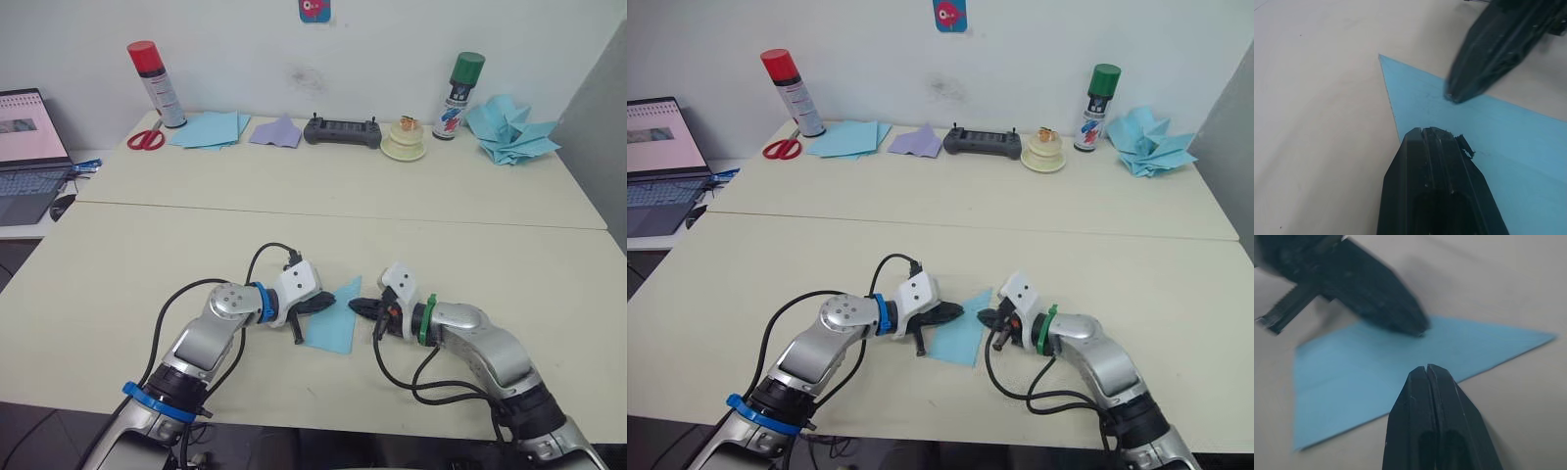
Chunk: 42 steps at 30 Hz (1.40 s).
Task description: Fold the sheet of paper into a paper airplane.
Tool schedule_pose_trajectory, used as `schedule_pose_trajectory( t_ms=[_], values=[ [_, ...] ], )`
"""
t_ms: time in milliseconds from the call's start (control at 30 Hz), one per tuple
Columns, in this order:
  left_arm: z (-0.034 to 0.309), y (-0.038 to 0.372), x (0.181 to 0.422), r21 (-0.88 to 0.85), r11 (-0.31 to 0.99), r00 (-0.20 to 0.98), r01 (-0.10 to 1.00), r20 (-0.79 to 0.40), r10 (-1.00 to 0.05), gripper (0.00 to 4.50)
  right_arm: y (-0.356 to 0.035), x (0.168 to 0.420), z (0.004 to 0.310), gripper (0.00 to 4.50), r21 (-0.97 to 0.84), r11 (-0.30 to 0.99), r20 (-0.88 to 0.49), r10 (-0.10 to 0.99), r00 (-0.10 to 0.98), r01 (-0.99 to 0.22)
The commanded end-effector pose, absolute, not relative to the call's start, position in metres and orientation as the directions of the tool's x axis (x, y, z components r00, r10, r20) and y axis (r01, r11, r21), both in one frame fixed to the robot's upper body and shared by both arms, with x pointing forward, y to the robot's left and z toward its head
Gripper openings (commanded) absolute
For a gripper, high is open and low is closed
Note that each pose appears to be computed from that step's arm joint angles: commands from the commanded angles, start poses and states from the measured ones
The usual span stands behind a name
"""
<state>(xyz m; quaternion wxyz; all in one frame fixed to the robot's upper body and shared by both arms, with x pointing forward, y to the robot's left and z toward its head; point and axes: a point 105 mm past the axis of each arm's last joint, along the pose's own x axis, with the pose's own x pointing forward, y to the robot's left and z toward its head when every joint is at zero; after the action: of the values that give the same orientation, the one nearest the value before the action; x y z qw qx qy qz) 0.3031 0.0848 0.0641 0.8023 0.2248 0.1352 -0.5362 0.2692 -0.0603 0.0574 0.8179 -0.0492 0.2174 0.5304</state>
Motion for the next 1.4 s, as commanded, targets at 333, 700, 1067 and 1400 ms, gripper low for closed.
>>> schedule_pose_trajectory(
  t_ms=[333,700,1067,1400],
  values=[
    [0.035,0.095,0.293,0.154,0.33,0.358,0.932,-0.553,-0.753,0.0,-0.06,0.228,0.048,0.01,0.373,0.263,-0.436,0.896,0.082,-0.89],
    [0.044,0.092,0.295,0.073,0.373,0.359,0.925,-0.495,-0.791,0.0,-0.056,0.281,0.071,0.01,0.206,0.44,-0.353,0.866,0.353,-0.874],
    [0.076,0.121,0.305,0.04,0.461,0.434,0.887,-0.418,-0.798,0.0,-0.061,0.275,0.047,0.01,0.173,0.446,-0.447,0.83,0.333,-0.878],
    [0.091,0.137,0.31,0.191,0.364,0.411,0.912,-0.434,-0.802,1.02,-0.06,0.278,0.047,0.0,0.17,0.443,-0.445,0.832,0.333,-0.88]
  ],
)
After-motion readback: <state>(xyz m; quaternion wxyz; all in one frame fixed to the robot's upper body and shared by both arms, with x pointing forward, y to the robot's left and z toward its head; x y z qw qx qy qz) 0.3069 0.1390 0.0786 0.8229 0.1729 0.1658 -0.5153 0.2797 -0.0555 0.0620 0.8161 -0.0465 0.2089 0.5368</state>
